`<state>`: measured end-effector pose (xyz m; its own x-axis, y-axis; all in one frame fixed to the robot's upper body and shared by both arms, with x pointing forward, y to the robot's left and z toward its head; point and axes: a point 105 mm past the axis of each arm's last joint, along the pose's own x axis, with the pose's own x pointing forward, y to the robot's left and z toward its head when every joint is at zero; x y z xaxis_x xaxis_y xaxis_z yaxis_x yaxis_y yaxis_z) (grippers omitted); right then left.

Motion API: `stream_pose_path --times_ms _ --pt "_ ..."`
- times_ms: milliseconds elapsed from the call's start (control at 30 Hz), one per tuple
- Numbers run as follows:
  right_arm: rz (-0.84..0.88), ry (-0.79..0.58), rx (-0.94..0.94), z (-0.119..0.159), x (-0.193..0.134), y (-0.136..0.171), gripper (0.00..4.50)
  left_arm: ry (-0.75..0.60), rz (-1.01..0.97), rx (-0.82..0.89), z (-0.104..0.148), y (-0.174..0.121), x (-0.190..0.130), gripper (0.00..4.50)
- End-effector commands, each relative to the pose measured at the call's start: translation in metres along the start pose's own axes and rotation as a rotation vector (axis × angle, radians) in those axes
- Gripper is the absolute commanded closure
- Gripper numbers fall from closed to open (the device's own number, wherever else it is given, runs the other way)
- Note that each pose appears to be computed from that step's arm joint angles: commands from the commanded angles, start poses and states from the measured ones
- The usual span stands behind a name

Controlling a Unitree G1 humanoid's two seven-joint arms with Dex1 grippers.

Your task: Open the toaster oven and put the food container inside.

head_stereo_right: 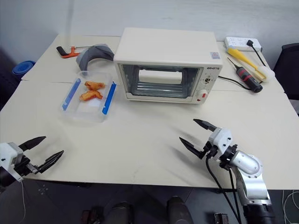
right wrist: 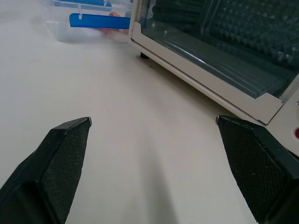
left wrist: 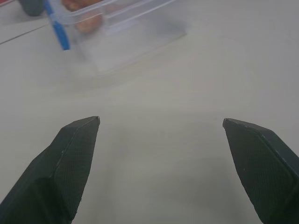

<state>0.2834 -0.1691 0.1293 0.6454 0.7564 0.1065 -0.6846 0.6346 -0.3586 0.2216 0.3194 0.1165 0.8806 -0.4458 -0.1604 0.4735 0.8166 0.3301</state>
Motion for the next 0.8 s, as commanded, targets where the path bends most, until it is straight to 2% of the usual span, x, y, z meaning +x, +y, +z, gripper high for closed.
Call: stream_pose_path --times_ms 33,133,200,267,367,500,667,800 --pt "0.036 -0.018 -0.003 0.009 0.001 0.005 0.03 -0.028 -0.037 -0.027 0.012 -0.005 0.002 0.0" --pt "0.039 -0.057 0.029 0.031 0.004 0.0 0.03 -0.137 -0.14 -0.191 0.041 -0.009 0.007 0.0" --pt "0.034 -0.091 0.064 0.05 0.01 -0.009 0.03 -0.195 -0.188 -0.239 0.066 -0.004 0.011 0.0" --pt "0.04 -0.114 0.105 0.069 0.021 -0.02 0.03 -0.254 -0.213 -0.215 0.092 0.002 0.018 0.0" --pt "0.042 -0.024 0.11 0.076 0.046 -0.035 0.03 -0.313 -0.307 -0.191 0.125 -0.003 0.033 0.0" --pt "-0.009 -0.05 0.139 0.087 0.075 -0.054 0.03 -0.353 -0.329 -0.202 0.14 -0.007 0.047 0.0" --pt "-0.008 -0.018 0.121 0.082 0.097 -0.059 0.03 -0.342 -0.337 -0.2 0.138 -0.015 0.054 0.0" --pt "0.035 -0.08 0.116 0.096 0.109 -0.053 0.03 -0.347 -0.321 -0.202 0.137 -0.018 0.053 0.0"
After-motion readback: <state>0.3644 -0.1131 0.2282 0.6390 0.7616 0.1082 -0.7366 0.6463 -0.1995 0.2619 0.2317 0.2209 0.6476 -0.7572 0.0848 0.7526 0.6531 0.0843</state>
